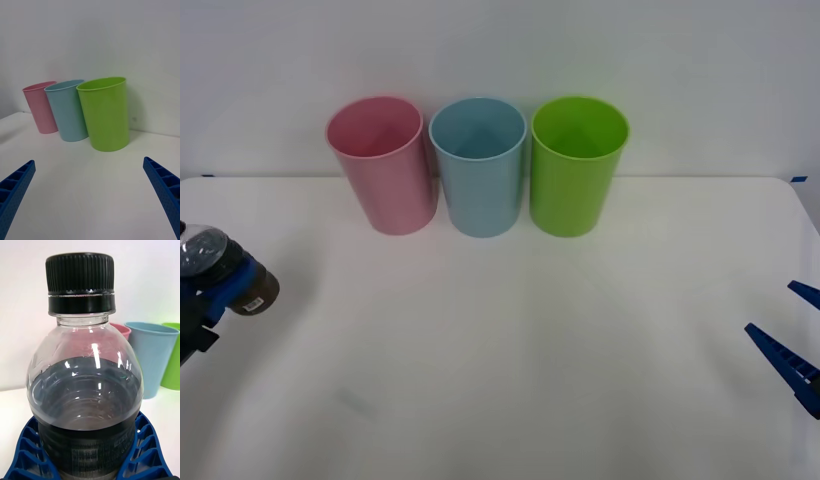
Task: Grasp the object on the table and drop it into the matching bin: aluminum can to the light blue bin, PET bottle to the pink bin.
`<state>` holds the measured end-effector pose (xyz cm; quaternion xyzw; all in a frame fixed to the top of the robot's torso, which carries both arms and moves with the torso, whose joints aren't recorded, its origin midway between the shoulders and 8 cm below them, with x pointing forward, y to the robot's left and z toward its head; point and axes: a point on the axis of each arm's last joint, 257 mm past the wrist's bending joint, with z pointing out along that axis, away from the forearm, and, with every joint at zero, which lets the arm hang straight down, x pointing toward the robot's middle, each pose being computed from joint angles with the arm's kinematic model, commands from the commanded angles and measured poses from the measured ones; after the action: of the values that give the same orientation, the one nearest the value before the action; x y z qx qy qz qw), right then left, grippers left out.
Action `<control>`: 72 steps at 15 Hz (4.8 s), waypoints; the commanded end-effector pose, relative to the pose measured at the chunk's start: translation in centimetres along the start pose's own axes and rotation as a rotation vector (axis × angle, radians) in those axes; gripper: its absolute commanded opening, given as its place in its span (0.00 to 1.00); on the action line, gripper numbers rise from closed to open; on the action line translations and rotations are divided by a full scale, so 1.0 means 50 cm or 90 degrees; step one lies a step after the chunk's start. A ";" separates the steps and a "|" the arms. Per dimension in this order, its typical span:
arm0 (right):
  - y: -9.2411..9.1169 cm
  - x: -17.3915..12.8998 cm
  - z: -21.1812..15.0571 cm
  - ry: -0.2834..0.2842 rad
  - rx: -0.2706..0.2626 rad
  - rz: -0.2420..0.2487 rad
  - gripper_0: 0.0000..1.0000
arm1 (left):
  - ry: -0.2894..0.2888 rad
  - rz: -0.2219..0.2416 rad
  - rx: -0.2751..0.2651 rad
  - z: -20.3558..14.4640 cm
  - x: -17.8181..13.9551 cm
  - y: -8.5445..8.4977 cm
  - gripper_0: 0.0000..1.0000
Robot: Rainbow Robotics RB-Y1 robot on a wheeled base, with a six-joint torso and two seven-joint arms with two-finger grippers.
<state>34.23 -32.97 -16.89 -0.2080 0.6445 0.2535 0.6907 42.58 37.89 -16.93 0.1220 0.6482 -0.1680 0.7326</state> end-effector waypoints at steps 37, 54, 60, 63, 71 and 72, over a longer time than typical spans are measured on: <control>0.000 0.000 0.000 0.000 0.000 0.000 1.00 | -0.044 0.004 0.047 0.637 -0.284 -0.104 0.18; 0.000 0.000 0.000 0.000 0.000 0.000 1.00 | -0.059 -0.068 0.100 0.502 -0.245 -0.095 1.00; 0.000 0.000 0.000 0.000 0.000 0.000 1.00 | -0.059 -0.065 0.094 0.348 -0.231 -0.055 1.00; 0.000 0.000 0.000 0.000 0.000 0.000 1.00 | -0.051 -0.056 0.100 0.275 -0.217 -0.035 1.00; 0.000 0.000 0.000 0.000 0.000 0.000 1.00 | 0.012 -0.025 0.109 0.089 -0.149 0.012 1.00; 0.000 0.000 0.000 0.000 0.000 0.000 1.00 | 0.022 -0.022 0.109 0.067 -0.140 0.017 1.00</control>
<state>34.23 -32.97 -16.89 -0.2079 0.6445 0.2535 0.6907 45.90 37.52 -9.16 0.1734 0.6421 -0.2353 0.7087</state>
